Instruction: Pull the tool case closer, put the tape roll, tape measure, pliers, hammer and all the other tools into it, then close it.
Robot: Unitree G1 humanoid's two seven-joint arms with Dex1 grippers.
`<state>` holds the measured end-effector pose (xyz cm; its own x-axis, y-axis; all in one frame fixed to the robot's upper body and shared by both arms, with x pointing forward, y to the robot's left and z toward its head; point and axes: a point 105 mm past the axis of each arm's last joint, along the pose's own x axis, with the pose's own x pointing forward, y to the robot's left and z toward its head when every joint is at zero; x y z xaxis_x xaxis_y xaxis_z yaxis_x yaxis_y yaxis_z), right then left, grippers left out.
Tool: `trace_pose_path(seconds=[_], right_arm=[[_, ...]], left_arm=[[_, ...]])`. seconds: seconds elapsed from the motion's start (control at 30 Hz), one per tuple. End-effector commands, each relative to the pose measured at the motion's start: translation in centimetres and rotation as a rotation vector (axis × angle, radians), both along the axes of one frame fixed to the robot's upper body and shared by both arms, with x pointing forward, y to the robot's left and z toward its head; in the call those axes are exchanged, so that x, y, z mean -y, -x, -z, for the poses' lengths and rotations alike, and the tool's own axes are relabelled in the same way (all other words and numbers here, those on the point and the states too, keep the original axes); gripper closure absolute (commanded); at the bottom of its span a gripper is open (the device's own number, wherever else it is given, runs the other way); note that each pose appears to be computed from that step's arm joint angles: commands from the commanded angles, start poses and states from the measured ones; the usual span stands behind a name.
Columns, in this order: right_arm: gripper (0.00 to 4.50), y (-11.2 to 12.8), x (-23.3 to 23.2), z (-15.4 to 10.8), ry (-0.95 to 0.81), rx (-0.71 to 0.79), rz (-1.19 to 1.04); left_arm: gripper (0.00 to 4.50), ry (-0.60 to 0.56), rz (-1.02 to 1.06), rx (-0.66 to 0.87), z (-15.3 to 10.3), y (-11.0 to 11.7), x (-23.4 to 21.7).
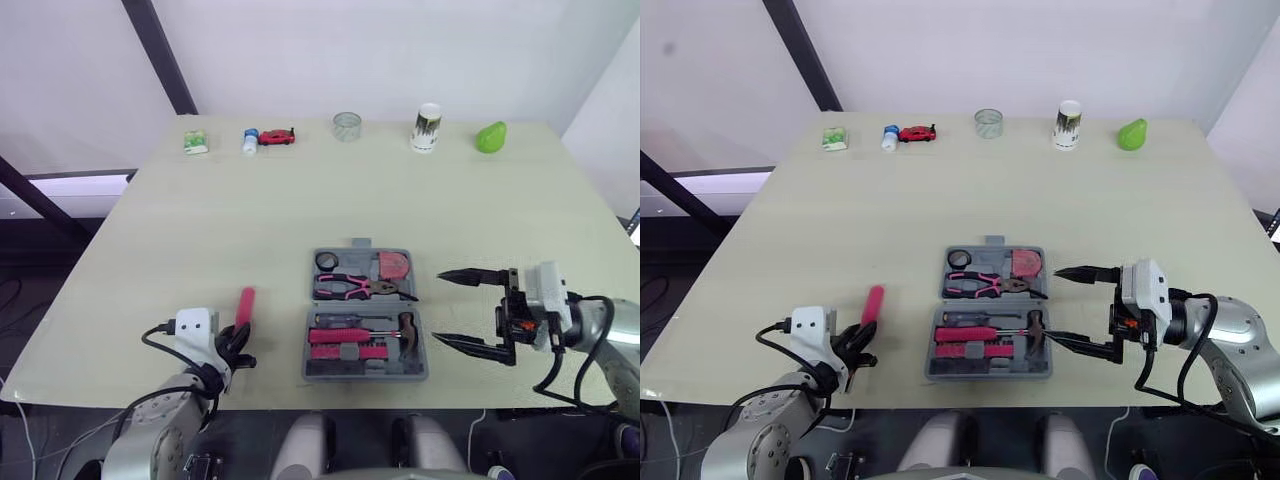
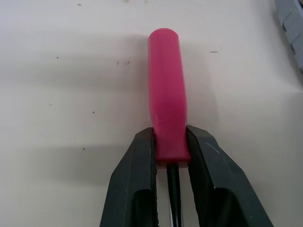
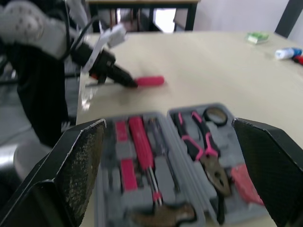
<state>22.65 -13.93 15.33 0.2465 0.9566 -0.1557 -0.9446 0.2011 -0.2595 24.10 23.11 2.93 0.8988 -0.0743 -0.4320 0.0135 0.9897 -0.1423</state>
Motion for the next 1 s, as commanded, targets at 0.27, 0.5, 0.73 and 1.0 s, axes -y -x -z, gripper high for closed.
trace_pose_path(seconds=[0.27,0.5,0.73,1.0], right_arm=[[0.00,0.1,0.3,-0.4,0.000,0.046,-0.008],[0.00,0.4,0.5,0.1,0.000,0.036,0.000],[0.00,0.3,0.3,0.1,-0.006,0.039,-0.001],[0.00,0.0,0.3,-0.2,-0.007,0.048,0.002]], left_arm=[[1.03,0.051,-0.023,0.057,-1.2,-0.7,-0.4],[0.22,0.010,0.160,0.154,-6.9,-2.2,0.8],[0.22,-0.387,0.644,0.032,-8.2,-2.7,0.4],[0.22,-0.805,1.483,-0.039,-8.4,-1.2,-0.3]])
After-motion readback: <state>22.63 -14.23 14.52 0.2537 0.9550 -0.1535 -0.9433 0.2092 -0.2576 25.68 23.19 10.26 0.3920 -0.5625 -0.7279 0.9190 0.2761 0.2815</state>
